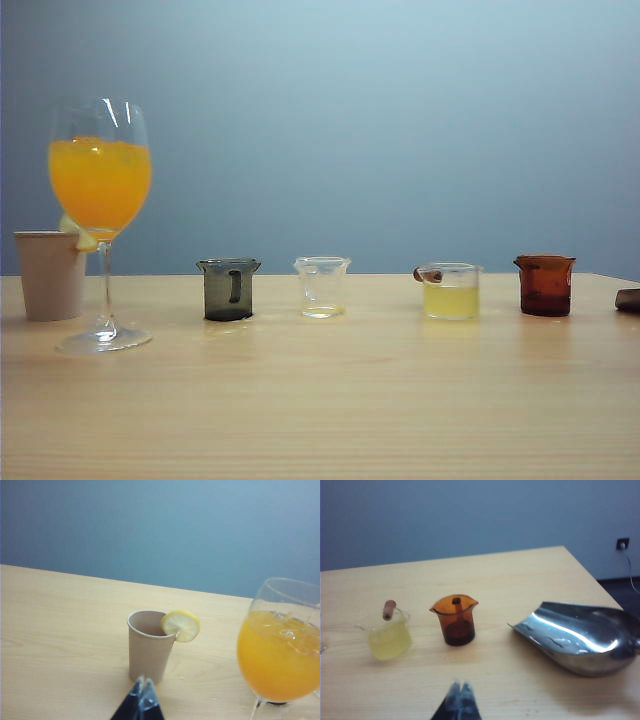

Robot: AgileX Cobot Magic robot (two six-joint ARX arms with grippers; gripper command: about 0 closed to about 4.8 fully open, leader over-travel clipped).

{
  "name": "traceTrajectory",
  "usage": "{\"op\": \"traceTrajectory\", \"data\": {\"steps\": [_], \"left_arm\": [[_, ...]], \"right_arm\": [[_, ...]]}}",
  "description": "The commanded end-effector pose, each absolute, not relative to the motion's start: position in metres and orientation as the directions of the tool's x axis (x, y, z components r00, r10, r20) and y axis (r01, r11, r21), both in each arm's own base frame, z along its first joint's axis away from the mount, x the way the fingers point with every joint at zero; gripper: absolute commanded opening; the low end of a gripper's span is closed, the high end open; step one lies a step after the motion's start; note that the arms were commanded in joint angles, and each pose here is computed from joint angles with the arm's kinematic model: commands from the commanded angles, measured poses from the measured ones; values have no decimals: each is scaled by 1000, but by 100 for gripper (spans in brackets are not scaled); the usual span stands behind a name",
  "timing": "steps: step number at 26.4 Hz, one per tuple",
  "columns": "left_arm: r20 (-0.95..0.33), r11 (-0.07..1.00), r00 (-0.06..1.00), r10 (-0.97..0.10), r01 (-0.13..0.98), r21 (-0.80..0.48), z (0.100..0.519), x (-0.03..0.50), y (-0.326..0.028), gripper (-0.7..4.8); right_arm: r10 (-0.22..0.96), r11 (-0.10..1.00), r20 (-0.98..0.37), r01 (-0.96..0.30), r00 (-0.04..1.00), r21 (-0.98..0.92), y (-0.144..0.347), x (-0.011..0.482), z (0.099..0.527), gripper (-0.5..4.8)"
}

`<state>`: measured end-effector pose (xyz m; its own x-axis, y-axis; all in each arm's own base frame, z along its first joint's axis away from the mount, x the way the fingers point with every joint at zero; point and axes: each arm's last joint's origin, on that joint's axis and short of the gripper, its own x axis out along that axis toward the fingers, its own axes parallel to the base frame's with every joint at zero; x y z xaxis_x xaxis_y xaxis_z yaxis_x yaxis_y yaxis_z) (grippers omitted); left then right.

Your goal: Pick up the third measuring cup from the left, pour the pineapple juice inside into the goblet, and finally put the measuring cup back in its original place.

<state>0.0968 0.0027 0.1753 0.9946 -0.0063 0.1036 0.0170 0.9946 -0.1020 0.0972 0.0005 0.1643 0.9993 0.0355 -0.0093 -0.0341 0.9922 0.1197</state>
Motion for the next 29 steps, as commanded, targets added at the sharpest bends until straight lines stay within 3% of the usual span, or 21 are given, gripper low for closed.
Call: {"op": "traceTrajectory", "data": {"steps": [1, 8, 14, 24, 29], "left_arm": [[112, 994, 993, -26, 37, -100, 177, 97, 2, -5], [139, 994, 990, -34, 48, -97, 185, 95, 2, -5], [187, 995, 982, -24, 41, -91, 243, 73, 1, -5], [207, 995, 978, -36, 55, -87, 311, 61, 0, -5], [194, 988, 974, -121, 137, -71, 342, 69, -2, -5]], "right_arm": [[29, 991, 2, -29, 1000, 130, 0, 98, 164, -5], [39, 991, 15, -41, 999, 129, 1, 97, 168, -5], [42, 990, 113, -57, 993, 127, 1, 87, 219, -5], [123, 975, 32, -127, 992, 182, 3, 109, 258, -5], [133, 975, -63, -119, 989, 187, 15, 128, 252, -5]]}}
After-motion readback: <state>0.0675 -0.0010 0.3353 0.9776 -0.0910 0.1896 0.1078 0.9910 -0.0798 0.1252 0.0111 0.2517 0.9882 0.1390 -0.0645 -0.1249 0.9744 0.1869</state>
